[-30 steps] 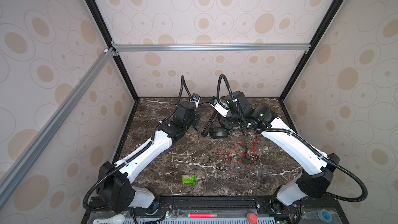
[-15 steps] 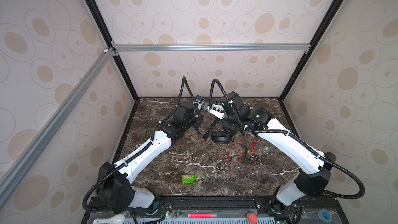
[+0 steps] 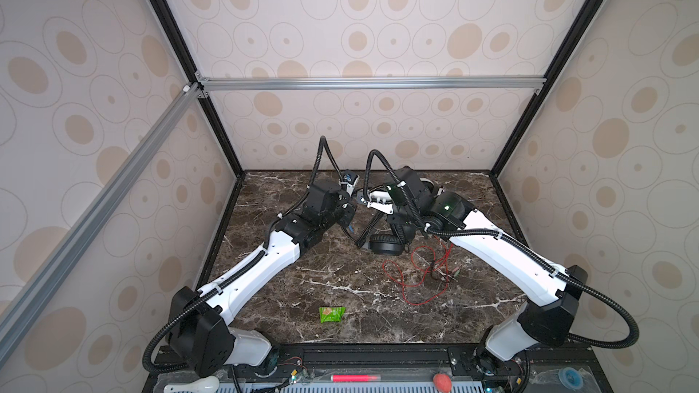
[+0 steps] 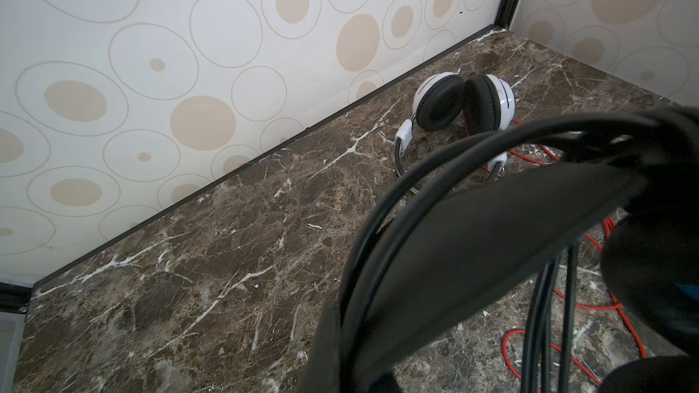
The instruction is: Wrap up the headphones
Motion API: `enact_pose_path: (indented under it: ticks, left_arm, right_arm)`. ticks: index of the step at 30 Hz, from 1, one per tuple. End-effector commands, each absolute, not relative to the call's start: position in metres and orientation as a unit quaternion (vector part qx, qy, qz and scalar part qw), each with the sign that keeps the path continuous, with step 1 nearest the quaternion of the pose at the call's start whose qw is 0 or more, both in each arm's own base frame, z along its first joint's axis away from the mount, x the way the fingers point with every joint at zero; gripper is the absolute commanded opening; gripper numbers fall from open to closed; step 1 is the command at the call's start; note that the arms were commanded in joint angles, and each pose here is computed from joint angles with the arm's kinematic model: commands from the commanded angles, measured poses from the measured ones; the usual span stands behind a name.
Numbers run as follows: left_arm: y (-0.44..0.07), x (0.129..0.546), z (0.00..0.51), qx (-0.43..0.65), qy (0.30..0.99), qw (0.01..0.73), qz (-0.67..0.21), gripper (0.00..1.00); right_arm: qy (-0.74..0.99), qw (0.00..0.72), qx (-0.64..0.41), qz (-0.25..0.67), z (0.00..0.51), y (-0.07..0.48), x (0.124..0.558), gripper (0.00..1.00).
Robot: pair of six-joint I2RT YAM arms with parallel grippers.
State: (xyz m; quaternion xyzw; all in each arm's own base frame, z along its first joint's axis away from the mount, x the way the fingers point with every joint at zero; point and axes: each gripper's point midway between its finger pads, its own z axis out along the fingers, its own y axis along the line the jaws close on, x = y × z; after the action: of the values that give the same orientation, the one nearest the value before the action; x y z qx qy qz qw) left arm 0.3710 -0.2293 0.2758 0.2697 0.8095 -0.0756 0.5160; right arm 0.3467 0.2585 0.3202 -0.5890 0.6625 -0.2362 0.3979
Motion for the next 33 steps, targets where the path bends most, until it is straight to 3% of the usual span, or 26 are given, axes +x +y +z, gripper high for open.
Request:
enact_pose_path:
  ticks: [1,16,28,33]
  left_arm:
    - [-0.231,0.350,0.278,0.313,0.801,0.503,-0.087,0.00]
    - [-0.234,0.345,0.290,0.320,0.793,0.509,-0.100,0.00]
    - [-0.238,0.346,0.293,0.330,0.789,0.508,-0.102,0.00]
    - [-0.240,0.346,0.298,0.333,0.785,0.511,-0.107,0.00]
  right_arm:
    - [0.659,0.436,-0.534,-0.302,0.360,0.230,0.360,0.00]
    - [0.731,0.422,-0.485,-0.228,0.324,0.216,0.349,0.03]
    - [0.719,0.360,-0.532,-0.265,0.288,0.195,0.337,0.08]
    - [0.732,0.353,-0.522,-0.260,0.280,0.187,0.339,0.18]
